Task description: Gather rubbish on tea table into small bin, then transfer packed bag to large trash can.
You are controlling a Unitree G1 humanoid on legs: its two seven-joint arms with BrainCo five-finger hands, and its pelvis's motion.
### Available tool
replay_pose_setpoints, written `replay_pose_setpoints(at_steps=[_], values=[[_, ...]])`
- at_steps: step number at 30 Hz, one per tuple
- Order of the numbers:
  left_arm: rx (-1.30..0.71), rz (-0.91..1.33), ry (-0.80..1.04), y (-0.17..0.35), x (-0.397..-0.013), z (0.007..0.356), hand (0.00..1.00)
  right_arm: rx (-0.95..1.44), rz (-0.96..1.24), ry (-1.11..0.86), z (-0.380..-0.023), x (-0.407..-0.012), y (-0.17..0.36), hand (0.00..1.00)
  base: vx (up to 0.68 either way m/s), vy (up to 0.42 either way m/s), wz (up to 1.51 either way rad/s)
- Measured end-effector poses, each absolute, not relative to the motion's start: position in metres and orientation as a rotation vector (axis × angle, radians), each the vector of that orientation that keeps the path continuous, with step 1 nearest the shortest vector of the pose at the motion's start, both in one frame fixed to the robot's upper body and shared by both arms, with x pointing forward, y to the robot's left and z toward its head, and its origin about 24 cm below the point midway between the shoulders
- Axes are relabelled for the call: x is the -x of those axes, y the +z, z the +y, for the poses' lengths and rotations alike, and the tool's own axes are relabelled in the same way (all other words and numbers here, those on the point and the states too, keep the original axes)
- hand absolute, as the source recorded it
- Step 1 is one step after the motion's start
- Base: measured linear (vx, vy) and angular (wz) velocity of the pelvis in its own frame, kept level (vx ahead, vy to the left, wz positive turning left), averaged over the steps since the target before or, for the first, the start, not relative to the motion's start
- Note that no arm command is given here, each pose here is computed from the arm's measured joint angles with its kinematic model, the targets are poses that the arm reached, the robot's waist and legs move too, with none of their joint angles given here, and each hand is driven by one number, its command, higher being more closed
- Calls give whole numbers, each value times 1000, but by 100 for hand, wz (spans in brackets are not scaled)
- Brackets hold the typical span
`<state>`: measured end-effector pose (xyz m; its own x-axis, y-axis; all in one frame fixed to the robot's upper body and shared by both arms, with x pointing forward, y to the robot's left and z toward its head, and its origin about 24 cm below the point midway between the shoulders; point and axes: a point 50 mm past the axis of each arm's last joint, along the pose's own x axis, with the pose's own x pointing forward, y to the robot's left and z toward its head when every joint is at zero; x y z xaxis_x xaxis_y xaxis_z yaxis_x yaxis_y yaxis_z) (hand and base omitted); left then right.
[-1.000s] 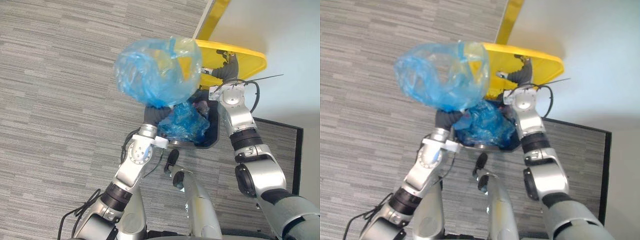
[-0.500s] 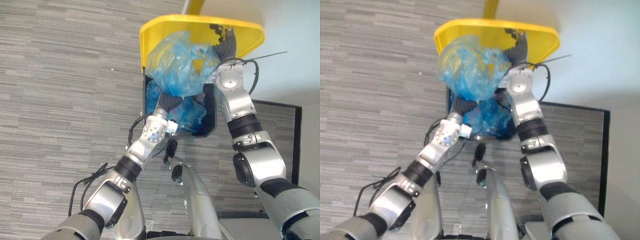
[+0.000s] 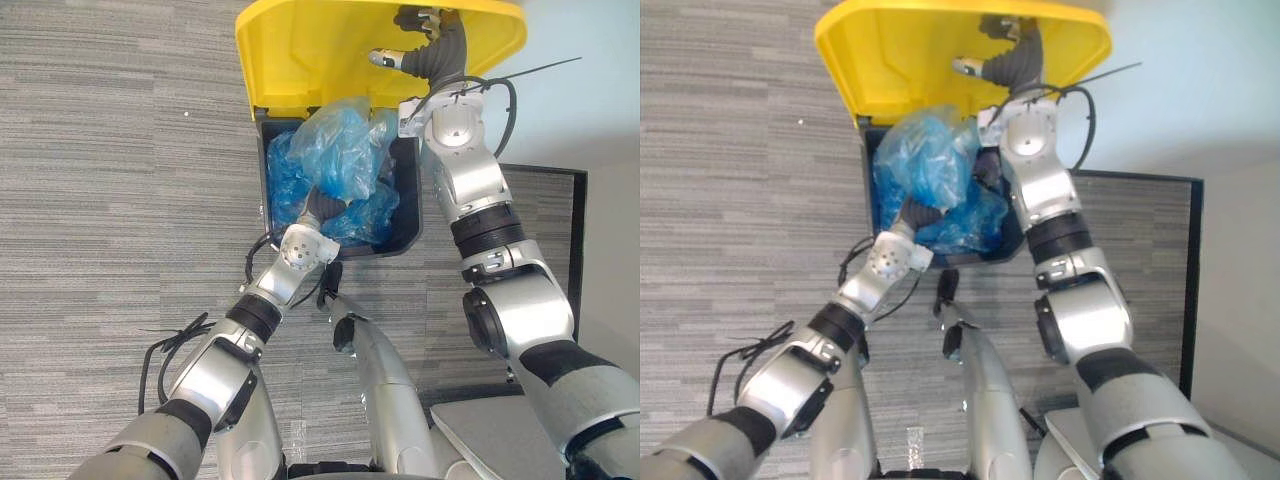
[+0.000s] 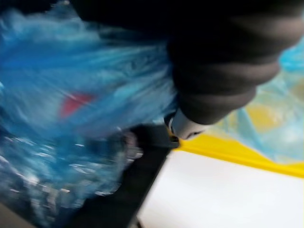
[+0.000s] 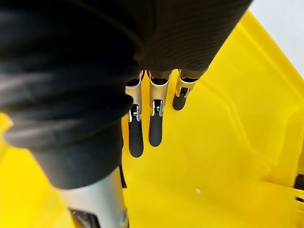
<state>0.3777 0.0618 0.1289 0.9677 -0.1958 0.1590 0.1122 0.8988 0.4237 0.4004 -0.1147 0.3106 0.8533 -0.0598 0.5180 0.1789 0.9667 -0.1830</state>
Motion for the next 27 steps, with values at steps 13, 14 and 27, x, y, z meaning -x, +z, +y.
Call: replay_pose_setpoints(at_steps=[13, 14, 27], values=[[-507, -209, -45, 133, -384, 74, 0, 231, -474, -115, -109, -406, 295, 0, -63, -23, 3], [-511, -208, -45, 133, -383, 74, 0, 231, -468, -114, -109, -406, 293, 0, -68, -14, 9], [-617, -302, -101, 130, -366, 63, 0, 335, -268, -94, -110, -405, 201, 0, -55, -6, 5]])
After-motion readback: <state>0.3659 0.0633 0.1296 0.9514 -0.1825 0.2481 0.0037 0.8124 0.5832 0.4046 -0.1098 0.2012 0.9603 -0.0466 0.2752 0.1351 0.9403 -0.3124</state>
